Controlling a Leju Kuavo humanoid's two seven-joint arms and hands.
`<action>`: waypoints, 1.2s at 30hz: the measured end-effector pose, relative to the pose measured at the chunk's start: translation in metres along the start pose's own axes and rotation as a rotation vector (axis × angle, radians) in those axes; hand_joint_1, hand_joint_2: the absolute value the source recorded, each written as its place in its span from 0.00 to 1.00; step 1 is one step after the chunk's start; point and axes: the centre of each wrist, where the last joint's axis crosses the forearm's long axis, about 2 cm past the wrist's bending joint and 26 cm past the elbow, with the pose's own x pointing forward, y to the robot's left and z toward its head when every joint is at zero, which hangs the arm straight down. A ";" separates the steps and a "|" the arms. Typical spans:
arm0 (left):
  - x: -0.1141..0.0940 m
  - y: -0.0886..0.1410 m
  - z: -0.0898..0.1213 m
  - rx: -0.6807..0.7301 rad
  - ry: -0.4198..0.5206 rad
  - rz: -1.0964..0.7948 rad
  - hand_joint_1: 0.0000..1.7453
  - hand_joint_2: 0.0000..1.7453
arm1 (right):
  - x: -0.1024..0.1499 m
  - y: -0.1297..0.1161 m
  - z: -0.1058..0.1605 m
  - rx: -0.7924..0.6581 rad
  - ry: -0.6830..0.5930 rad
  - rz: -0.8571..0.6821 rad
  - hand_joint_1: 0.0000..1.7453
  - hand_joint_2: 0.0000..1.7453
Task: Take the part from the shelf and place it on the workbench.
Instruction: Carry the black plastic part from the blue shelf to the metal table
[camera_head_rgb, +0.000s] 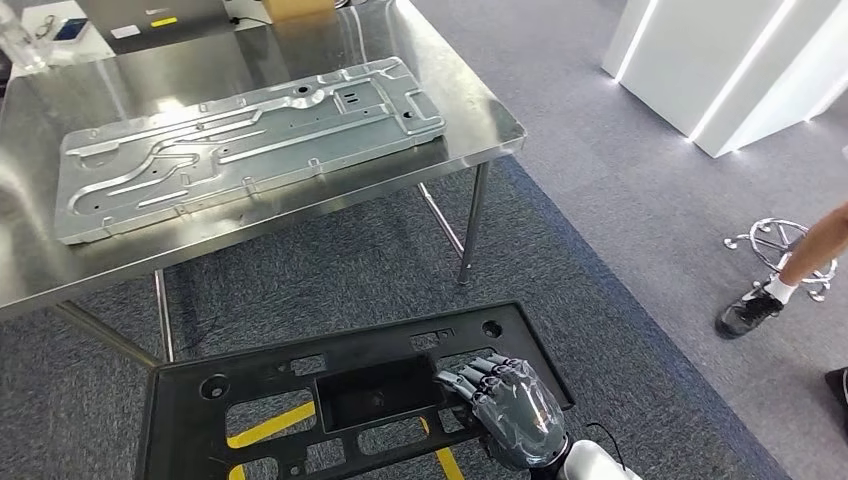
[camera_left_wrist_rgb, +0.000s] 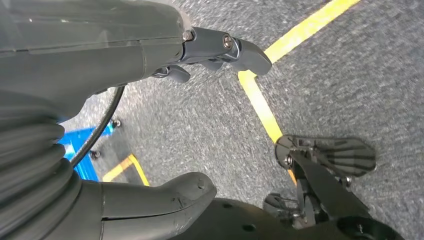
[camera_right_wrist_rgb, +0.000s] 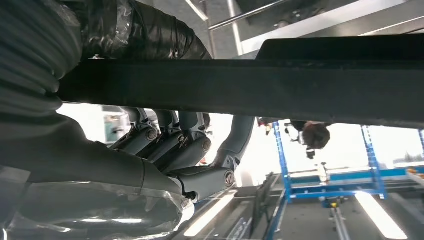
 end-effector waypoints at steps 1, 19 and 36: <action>0.000 0.000 0.000 -0.001 0.000 0.000 0.00 1.00 | -0.001 -0.001 0.000 -0.001 0.002 0.002 1.00 1.00; -0.002 0.001 0.000 0.000 -0.001 -0.001 0.00 1.00 | 0.000 -0.004 0.002 -0.007 0.006 0.003 1.00 1.00; -0.005 0.000 0.000 -0.023 0.014 -0.025 0.00 1.00 | -0.002 -0.015 0.012 0.011 0.070 0.053 1.00 1.00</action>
